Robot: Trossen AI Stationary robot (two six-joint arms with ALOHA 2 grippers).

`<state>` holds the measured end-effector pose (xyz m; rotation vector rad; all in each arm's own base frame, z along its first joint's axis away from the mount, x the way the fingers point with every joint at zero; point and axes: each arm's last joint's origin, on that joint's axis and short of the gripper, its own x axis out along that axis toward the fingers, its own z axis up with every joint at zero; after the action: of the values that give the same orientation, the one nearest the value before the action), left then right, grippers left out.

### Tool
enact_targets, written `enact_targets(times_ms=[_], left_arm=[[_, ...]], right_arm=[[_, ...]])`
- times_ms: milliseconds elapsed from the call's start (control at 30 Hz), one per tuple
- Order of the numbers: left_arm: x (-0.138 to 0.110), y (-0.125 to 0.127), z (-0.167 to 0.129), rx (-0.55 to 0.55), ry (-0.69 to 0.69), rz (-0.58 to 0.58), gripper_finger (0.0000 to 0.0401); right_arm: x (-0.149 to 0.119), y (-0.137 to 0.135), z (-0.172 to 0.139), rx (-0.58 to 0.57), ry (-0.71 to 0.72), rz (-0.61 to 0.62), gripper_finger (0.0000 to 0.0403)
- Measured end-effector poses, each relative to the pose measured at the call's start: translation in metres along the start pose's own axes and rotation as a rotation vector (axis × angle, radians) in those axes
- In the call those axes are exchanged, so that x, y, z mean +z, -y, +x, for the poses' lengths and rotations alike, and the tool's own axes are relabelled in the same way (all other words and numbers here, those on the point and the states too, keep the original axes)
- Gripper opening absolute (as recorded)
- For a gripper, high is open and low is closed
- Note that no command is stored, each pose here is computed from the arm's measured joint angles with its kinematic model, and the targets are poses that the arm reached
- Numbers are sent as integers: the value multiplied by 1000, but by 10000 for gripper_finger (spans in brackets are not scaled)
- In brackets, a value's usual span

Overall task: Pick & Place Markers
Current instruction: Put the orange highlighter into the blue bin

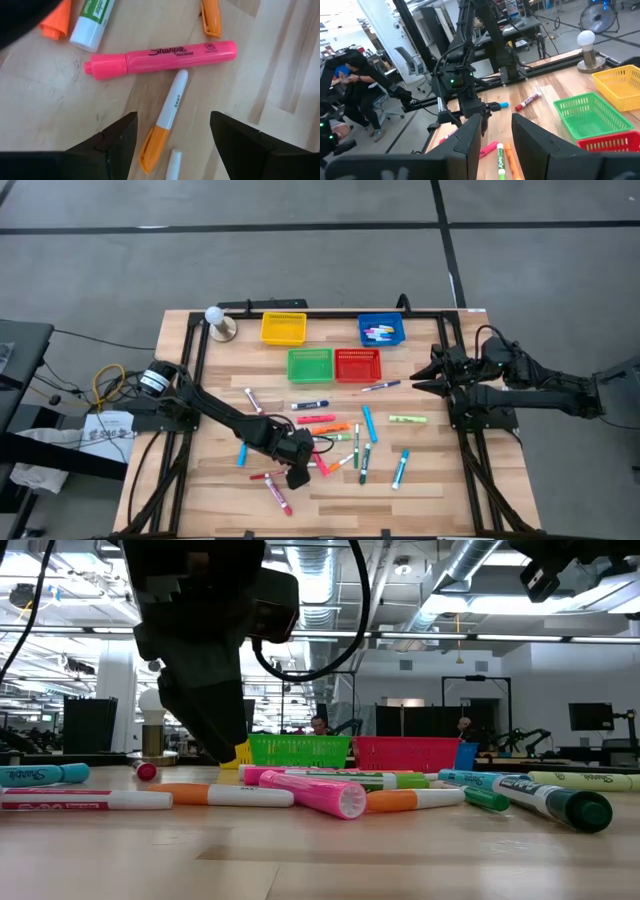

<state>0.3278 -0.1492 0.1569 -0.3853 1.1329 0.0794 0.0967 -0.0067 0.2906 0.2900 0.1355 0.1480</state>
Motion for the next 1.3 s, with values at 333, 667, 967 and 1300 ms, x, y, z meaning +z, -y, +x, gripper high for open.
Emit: enact_targets(times_ms=[333,667,967,1300], left_arm=[[-1,-3,5,33,-7,52,248],[-6,-8,29,102,-32,50,248],[-2,-11,28,114,1,44,248],[-2,-10,29,139,27,51,246]], right_arm=[[0,0,0,0,0,2,101],[0,0,0,0,0,18,101],[0,0,0,1,2,28,101],[0,0,0,1,1,28,101]])
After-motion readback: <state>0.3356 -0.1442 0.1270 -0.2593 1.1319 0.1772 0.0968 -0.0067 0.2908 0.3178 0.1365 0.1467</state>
